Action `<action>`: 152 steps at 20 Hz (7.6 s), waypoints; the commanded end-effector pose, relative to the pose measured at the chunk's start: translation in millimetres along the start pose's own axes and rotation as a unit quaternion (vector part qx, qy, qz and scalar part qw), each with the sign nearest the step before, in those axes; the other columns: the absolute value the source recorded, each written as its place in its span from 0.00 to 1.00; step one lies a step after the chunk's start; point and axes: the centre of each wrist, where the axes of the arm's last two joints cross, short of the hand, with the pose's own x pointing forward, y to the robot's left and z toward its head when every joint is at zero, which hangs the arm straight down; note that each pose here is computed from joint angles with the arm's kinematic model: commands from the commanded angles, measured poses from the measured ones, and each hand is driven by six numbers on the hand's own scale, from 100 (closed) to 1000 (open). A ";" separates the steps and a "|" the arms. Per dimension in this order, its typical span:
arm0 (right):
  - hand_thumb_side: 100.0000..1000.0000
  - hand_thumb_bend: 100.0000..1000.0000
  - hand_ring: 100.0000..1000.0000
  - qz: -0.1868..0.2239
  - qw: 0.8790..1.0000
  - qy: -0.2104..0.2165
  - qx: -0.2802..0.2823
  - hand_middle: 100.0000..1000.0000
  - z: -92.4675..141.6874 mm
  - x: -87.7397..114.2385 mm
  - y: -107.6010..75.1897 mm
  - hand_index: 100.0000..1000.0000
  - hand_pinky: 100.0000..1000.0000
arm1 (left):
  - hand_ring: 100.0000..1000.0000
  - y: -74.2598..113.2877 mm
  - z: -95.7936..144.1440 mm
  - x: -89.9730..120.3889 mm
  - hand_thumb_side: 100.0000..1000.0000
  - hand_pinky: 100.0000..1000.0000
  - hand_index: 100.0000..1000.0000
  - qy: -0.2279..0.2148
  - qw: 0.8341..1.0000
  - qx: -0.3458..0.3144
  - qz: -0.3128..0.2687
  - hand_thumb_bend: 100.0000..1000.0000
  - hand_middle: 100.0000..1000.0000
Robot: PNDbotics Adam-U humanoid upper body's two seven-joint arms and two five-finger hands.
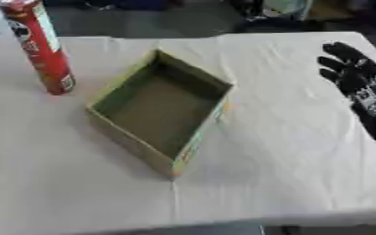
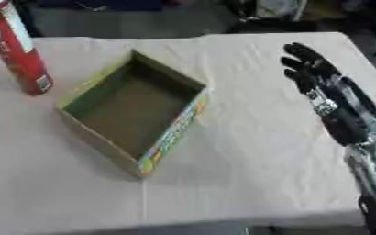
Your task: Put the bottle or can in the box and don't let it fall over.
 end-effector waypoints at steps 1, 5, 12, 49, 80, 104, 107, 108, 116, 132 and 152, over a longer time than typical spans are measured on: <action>0.67 0.00 1.00 0.011 1.000 -0.012 0.003 1.00 -4.5 8.3 -5.2 1.00 1.00 | 1.00 11.8 -2.0 6.8 0.46 1.00 0.97 -0.007 1.000 -0.001 -0.021 0.17 1.00; 0.67 0.00 1.00 0.011 1.000 -0.012 0.003 1.00 -4.8 8.4 -5.2 1.00 1.00 | 1.00 11.8 -3.7 5.2 0.53 1.00 0.97 -0.001 1.000 -0.006 -0.019 0.18 1.00; 0.67 0.00 1.00 0.011 1.000 -0.010 0.004 1.00 -4.8 8.0 -4.0 1.00 1.00 | 1.00 16.1 -16.5 2.7 0.58 1.00 0.96 0.028 0.999 -0.008 -0.033 0.23 1.00; 0.70 0.00 1.00 0.027 1.000 -0.010 0.001 1.00 -3.9 6.1 -0.3 1.00 1.00 | 1.00 16.7 -118.3 27.4 0.65 1.00 0.96 0.023 0.990 -0.105 -0.093 0.23 1.00; 0.75 0.00 1.00 0.042 0.999 0.003 -0.018 1.00 -4.4 2.8 7.3 1.00 1.00 | 1.00 5.1 -132.3 39.5 0.67 1.00 0.93 0.020 0.993 -0.063 -0.102 0.33 1.00; 0.74 0.00 1.00 0.028 0.999 0.001 -0.019 1.00 -8.4 3.8 8.3 1.00 1.00 | 1.00 -18.5 -155.4 62.4 0.65 1.00 0.94 -0.038 0.984 -0.154 -0.083 0.32 1.00; 0.74 0.00 1.00 0.027 0.999 0.002 -0.019 1.00 -8.6 3.9 8.5 1.00 1.00 | 1.00 -20.5 -159.0 63.2 0.60 1.00 0.97 -0.039 0.983 -0.155 -0.094 0.31 1.00; 0.74 0.00 1.00 0.026 0.999 0.002 -0.019 1.00 -8.7 3.8 8.6 1.00 1.00 | 1.00 -21.5 -160.1 63.0 0.59 1.00 0.97 -0.039 0.982 -0.155 -0.096 0.30 1.00; 0.74 0.00 1.00 0.026 0.999 0.005 -0.020 1.00 -9.2 3.7 9.3 1.00 1.00 | 1.00 -28.1 -165.8 60.5 0.44 1.00 0.98 -0.036 0.982 -0.161 -0.095 0.22 1.00; 0.75 0.00 1.00 0.027 0.999 0.014 -0.025 1.00 -6.0 1.3 12.2 1.00 1.00 | 1.00 -24.2 -167.8 48.9 0.55 1.00 0.97 0.034 0.990 -0.094 -0.097 0.26 1.00; 0.76 0.00 1.00 0.028 0.999 0.016 -0.029 1.00 -7.5 1.0 14.5 1.00 1.00 | 1.00 -21.6 -175.9 58.0 0.65 1.00 1.00 0.010 0.992 -0.107 -0.073 0.29 1.00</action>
